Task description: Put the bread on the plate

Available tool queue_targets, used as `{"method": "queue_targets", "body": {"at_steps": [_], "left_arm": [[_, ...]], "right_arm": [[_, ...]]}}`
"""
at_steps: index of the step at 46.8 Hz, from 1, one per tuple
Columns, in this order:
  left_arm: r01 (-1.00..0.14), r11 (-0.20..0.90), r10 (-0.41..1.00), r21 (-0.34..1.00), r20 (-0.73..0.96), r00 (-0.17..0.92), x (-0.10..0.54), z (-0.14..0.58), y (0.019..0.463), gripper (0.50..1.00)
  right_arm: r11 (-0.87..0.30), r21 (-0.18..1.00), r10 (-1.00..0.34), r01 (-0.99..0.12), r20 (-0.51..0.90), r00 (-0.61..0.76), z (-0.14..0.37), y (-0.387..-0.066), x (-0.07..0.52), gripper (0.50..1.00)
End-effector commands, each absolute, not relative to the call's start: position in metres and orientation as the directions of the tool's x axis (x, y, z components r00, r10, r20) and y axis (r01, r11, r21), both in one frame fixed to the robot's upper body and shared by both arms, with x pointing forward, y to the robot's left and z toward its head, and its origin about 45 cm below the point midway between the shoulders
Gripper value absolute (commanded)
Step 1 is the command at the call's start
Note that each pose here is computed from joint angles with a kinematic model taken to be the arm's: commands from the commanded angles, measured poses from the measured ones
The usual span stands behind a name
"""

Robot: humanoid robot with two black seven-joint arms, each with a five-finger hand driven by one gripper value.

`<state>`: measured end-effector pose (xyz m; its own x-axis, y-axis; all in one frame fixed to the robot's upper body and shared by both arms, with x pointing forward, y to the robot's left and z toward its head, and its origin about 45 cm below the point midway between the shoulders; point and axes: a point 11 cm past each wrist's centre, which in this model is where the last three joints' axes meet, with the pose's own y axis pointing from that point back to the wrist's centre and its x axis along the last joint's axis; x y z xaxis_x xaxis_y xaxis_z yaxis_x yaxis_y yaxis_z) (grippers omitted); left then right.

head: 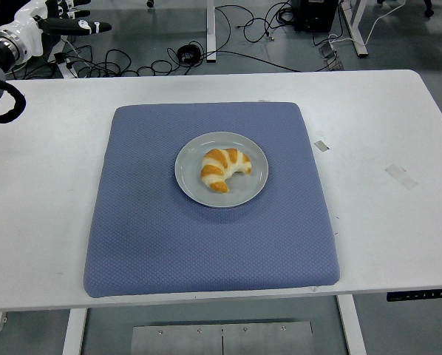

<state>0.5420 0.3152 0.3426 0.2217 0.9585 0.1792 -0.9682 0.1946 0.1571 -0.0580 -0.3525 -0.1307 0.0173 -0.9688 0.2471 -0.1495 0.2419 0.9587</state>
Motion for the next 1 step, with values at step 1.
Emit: {"method": "queue_targets", "body": {"at_steps": [1], "left_arm": [[-0.968, 0.197, 0.958, 0.158, 0.178, 0.224, 0.5420, 0.3421, 0.3140, 0.960]], "right_arm": [[0.246, 0.958, -0.968, -0.149, 0.252, 0.021, -0.1304, -0.3542, -0.0583, 1.000]]}}
